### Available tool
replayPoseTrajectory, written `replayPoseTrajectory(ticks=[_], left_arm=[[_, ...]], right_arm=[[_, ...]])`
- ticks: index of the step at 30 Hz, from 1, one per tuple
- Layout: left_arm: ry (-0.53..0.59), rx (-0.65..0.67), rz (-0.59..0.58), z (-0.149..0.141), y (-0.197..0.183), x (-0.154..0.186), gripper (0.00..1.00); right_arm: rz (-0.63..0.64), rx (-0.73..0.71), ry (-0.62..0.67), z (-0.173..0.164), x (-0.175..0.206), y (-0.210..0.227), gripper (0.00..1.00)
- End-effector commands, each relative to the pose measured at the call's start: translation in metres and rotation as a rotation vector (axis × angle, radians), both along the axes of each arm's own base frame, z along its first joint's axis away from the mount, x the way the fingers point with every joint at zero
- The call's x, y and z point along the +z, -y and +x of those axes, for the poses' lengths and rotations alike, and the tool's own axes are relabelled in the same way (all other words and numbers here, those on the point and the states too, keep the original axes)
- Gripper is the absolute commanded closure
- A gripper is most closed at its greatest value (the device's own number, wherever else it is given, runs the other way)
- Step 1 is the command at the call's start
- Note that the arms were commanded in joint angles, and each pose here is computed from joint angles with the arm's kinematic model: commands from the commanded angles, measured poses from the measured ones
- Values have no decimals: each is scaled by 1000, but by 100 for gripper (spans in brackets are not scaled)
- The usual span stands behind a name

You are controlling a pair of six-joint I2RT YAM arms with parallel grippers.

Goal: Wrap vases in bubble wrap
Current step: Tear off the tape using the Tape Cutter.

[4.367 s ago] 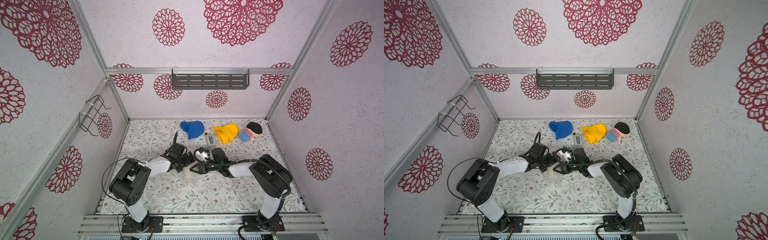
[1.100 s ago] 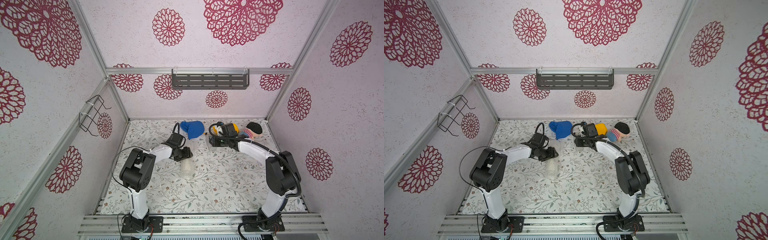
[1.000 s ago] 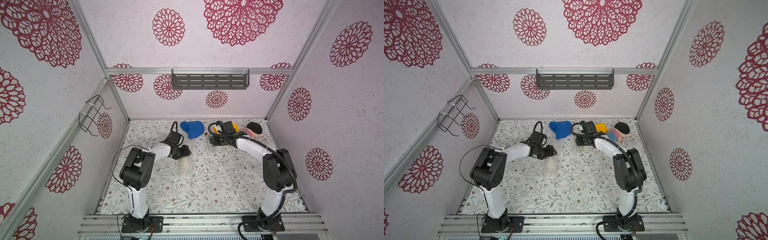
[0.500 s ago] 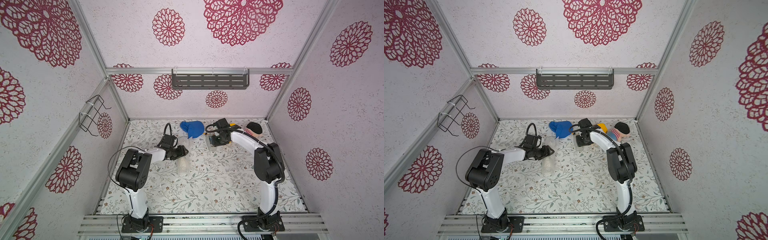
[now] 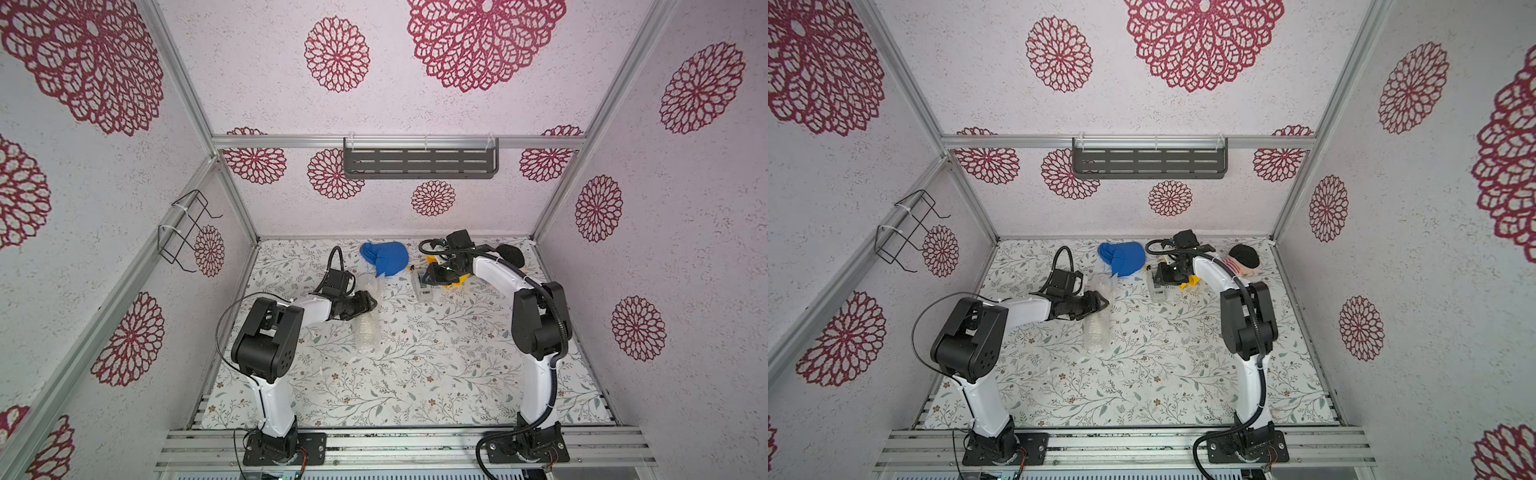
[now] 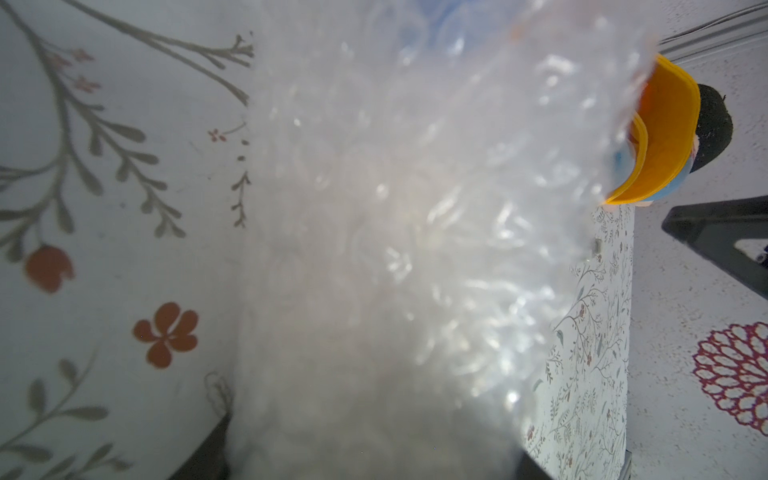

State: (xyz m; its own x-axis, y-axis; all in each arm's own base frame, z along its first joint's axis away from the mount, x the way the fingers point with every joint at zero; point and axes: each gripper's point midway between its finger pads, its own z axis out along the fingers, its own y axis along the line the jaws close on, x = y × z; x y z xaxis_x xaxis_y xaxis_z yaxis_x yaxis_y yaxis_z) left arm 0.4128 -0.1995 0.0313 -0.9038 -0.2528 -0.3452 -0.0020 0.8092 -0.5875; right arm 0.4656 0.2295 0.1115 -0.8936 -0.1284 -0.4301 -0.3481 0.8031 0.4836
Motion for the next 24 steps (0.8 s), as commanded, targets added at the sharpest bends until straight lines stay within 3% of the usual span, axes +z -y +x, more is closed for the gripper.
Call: replayPoseTrajectory(ticks=[1, 24], left_arm=[[31, -19, -6, 7, 3, 7, 88], [28, -29, -4, 6, 5, 6, 88]], right_arm=[[191, 36, -18, 2, 19, -10, 70], [159, 60, -69, 2, -25, 2, 66]])
